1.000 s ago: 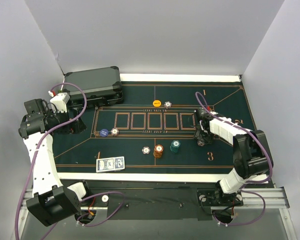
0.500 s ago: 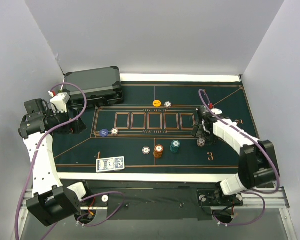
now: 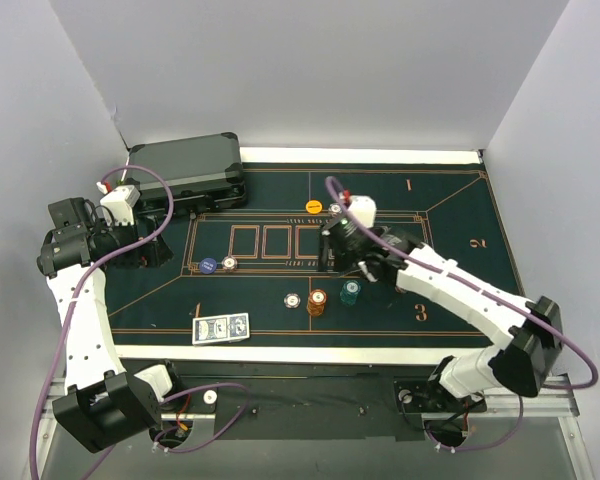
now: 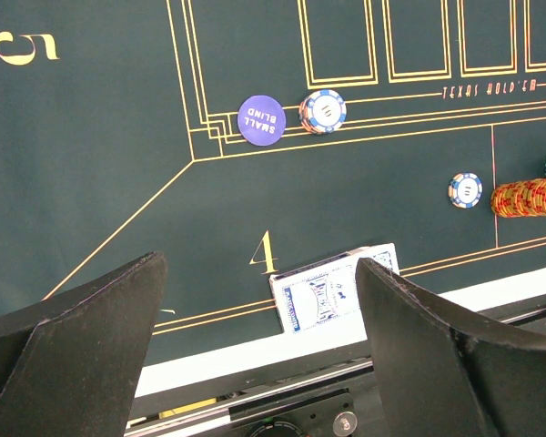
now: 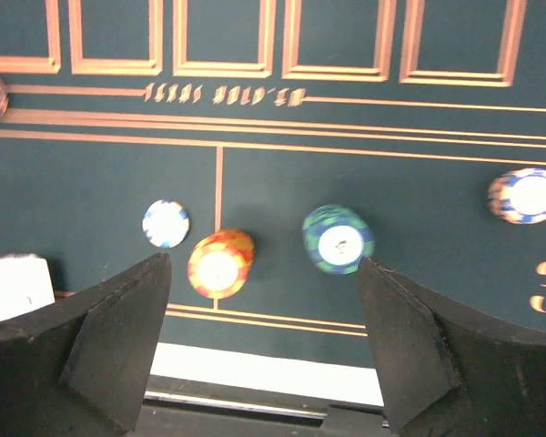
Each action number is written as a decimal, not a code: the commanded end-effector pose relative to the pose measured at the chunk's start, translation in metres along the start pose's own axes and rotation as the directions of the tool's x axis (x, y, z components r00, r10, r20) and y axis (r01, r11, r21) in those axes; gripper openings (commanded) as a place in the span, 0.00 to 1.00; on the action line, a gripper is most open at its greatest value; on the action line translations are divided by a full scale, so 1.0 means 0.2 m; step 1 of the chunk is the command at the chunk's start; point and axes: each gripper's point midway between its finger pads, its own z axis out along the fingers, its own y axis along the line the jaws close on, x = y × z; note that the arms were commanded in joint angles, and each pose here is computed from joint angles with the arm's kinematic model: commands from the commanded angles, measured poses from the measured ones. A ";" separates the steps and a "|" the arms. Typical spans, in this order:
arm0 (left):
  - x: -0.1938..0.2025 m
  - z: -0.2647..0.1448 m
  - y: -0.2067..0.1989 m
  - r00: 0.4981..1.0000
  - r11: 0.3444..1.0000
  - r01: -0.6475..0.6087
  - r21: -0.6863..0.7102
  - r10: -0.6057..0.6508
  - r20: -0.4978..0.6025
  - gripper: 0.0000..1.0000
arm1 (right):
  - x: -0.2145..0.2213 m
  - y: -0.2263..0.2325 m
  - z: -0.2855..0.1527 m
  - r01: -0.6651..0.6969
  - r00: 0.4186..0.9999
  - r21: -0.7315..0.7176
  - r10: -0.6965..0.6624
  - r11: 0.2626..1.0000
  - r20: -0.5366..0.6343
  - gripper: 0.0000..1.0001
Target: Distribute texas hold em gaming equipment
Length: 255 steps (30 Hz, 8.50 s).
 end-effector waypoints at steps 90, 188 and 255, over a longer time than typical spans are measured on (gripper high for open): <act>-0.03 -0.04 0.04 0.999 0.999 -0.028 -0.023 0.029 0.029 0.96 | 0.45 0.26 0.28 0.158 0.965 0.025 -0.149 0.987 -0.217 0.33; 0.02 -0.07 -0.03 1.000 1.000 0.002 0.027 -0.003 0.027 0.96 | 0.35 0.31 0.12 0.171 0.977 -0.009 -0.170 0.985 -0.127 0.86; 0.03 -0.03 0.01 1.000 1.000 0.009 0.021 -0.009 0.016 0.96 | 0.49 0.28 0.27 0.184 0.962 -0.002 -0.180 0.983 -0.207 0.37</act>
